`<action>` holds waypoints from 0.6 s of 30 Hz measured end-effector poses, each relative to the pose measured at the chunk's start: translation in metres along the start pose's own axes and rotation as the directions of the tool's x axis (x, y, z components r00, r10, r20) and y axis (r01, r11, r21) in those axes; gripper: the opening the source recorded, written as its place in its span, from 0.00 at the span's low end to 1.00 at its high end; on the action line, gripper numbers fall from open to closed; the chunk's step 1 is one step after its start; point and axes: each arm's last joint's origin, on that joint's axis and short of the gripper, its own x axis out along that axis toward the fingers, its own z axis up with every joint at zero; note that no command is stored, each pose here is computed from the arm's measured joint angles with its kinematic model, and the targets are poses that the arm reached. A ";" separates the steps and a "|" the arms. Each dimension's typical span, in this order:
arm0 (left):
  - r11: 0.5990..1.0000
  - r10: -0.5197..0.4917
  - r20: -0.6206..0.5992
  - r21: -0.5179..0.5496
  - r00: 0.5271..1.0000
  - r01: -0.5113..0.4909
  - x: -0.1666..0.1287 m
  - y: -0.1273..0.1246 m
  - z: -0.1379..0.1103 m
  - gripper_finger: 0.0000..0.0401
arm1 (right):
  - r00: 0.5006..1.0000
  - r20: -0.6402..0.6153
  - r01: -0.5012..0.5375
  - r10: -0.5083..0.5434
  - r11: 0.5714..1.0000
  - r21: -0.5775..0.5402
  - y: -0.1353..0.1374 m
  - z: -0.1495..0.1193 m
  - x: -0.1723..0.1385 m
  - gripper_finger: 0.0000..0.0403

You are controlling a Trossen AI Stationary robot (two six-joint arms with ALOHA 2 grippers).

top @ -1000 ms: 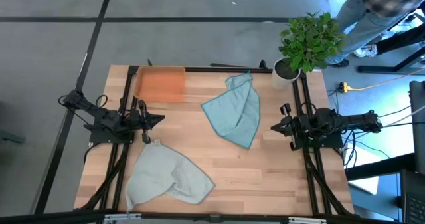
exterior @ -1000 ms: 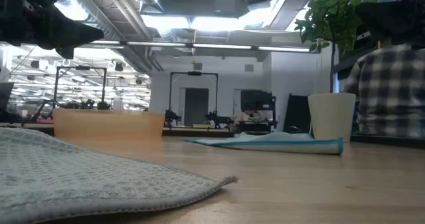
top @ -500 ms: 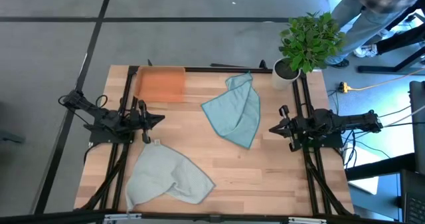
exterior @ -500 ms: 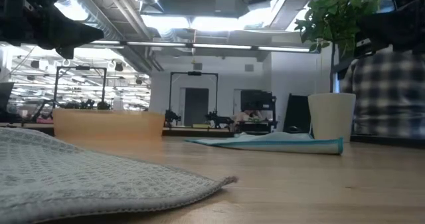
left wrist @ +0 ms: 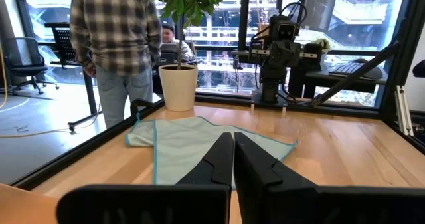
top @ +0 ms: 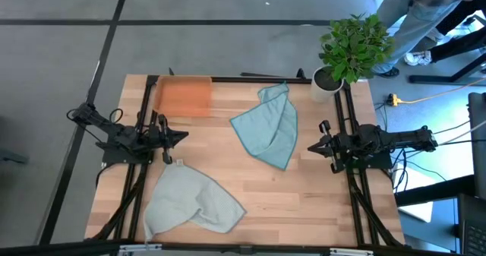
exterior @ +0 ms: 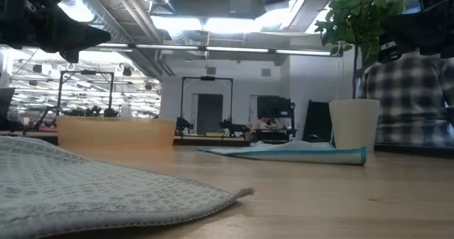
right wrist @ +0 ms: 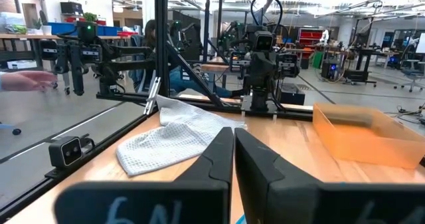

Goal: Roll microfiber towels into tight, uniform cylinder then place into a basket
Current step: Fold the blue microfiber cloth

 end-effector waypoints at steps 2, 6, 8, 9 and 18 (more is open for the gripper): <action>1.000 0.000 0.000 0.000 1.000 0.000 0.000 0.000 0.000 0.01 | 1.000 0.000 0.000 0.000 1.000 0.000 0.000 0.000 0.000 0.04; 1.000 0.000 0.000 0.000 1.000 0.000 0.000 0.000 0.000 0.01 | 1.000 -0.001 -0.001 0.001 1.000 0.003 0.000 0.000 0.000 0.04; 1.000 0.000 0.000 0.000 1.000 0.000 0.000 0.000 0.000 0.01 | 1.000 -0.002 -0.001 0.001 1.000 0.003 0.000 0.000 0.000 0.04; 1.000 0.000 0.000 0.000 1.000 0.000 0.000 0.000 0.000 0.01 | 1.000 -0.002 -0.001 0.001 1.000 0.001 0.000 0.000 0.000 0.04; 0.996 -0.027 0.003 -0.086 1.000 0.027 0.000 -0.001 0.000 0.01 | 1.000 -0.002 -0.001 0.001 1.000 0.002 0.000 0.000 0.000 0.04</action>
